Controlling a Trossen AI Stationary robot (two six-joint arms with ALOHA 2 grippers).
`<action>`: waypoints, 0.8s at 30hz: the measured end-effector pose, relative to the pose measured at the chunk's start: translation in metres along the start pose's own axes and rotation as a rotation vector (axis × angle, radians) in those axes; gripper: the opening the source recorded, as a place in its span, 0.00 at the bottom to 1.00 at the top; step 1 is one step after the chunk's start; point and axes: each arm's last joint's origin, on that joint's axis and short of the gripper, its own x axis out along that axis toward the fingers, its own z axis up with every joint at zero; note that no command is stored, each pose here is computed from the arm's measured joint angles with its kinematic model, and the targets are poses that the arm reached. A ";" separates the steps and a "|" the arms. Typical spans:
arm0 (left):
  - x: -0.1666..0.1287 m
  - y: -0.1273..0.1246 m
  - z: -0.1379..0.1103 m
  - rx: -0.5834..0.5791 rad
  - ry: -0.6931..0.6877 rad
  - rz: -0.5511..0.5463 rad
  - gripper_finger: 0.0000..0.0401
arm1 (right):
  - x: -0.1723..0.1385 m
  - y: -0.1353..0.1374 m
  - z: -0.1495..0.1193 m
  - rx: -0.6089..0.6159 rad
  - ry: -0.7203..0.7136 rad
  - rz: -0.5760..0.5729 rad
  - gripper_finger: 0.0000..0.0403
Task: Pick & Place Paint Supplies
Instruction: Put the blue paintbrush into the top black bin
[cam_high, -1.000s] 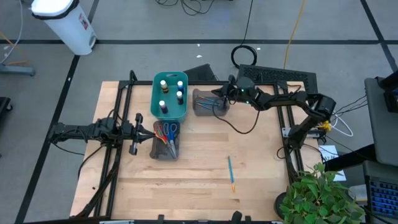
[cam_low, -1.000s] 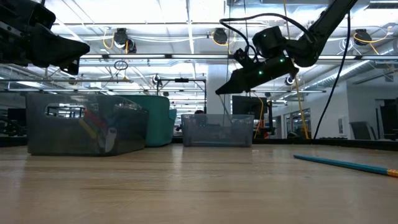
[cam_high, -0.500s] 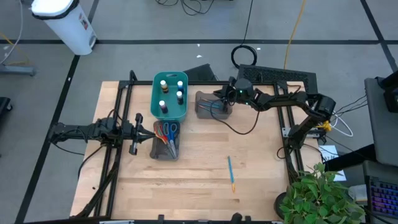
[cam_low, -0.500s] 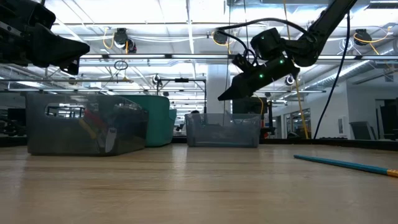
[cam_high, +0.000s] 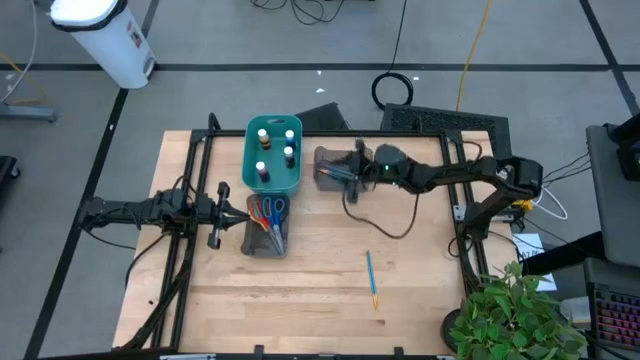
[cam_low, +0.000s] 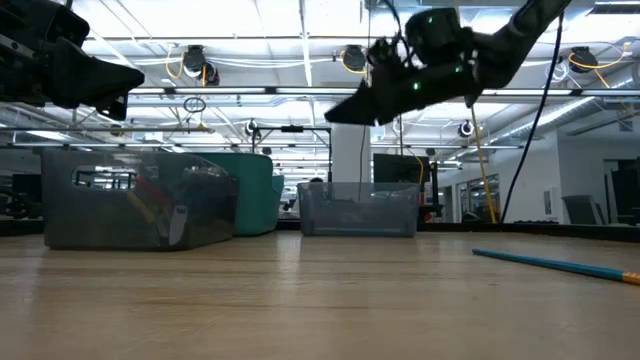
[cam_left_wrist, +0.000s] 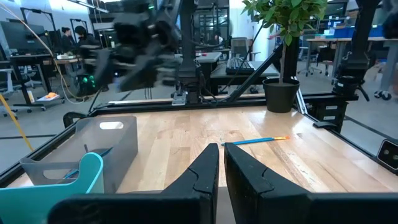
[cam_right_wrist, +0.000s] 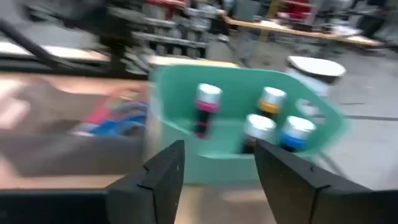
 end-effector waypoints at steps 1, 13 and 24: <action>0.000 0.000 0.000 0.000 0.000 0.000 0.08 | 0.000 0.009 0.004 0.019 -0.009 0.031 0.48; 0.000 0.000 0.000 0.000 0.000 0.000 0.08 | -0.018 0.124 0.004 0.059 0.178 0.499 0.49; 0.000 0.000 0.000 0.000 0.000 0.000 0.08 | -0.072 0.203 -0.030 -0.050 0.643 0.429 0.50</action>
